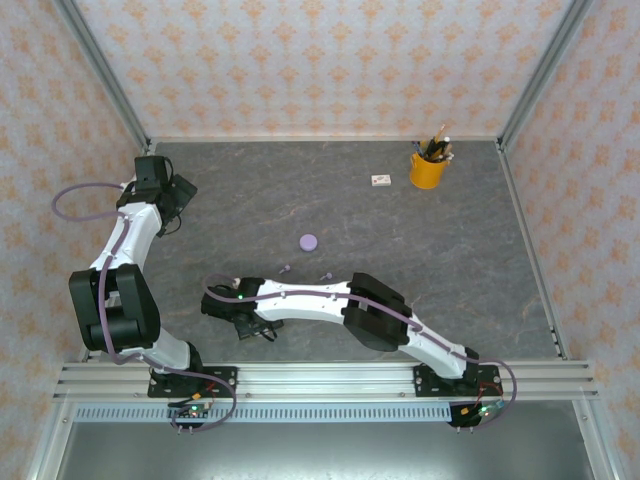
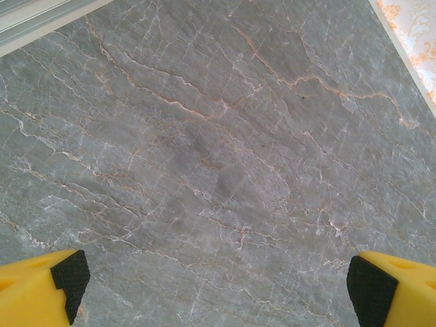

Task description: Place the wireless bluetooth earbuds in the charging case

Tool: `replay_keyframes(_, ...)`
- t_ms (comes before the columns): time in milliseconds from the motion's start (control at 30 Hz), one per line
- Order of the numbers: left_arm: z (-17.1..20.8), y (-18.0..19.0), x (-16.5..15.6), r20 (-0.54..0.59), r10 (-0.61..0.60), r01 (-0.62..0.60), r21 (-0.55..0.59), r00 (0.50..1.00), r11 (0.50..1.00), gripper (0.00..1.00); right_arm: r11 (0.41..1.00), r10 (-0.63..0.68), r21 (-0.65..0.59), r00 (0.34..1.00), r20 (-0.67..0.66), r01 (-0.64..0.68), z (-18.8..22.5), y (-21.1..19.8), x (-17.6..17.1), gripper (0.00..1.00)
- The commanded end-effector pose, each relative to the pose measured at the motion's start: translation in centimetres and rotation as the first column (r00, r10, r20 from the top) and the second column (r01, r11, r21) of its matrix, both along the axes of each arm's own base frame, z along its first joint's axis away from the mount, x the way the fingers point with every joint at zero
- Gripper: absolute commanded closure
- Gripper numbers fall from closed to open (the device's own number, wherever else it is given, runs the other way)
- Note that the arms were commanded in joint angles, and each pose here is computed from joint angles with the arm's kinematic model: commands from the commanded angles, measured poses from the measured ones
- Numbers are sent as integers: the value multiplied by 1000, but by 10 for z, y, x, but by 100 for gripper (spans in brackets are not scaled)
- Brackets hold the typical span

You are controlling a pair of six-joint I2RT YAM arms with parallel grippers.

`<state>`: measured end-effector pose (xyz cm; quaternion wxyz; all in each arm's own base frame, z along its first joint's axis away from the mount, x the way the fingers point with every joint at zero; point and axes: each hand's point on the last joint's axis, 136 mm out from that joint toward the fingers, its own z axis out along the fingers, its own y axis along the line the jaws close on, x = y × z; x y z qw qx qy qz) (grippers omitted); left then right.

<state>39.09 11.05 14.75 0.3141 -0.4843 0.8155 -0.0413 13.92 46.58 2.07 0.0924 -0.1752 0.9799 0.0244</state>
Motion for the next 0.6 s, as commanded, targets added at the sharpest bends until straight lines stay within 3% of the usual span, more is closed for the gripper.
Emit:
replay_keyframes(0,7,2,0,37,13,-13,-1,999,1000,0,998,-3,-68,1000,0,3,-12,-18,-3,45)
replay_keyframes(233,8,-8,6,71,10,-7,-45,997,999,0,999,-8,-32,999,34,9,7,-20,1,51)
replay_keyframes(567,24,-40,21,135,-86,96,-68,987,993,0,998,-65,37,986,153,60,61,-44,33,51)
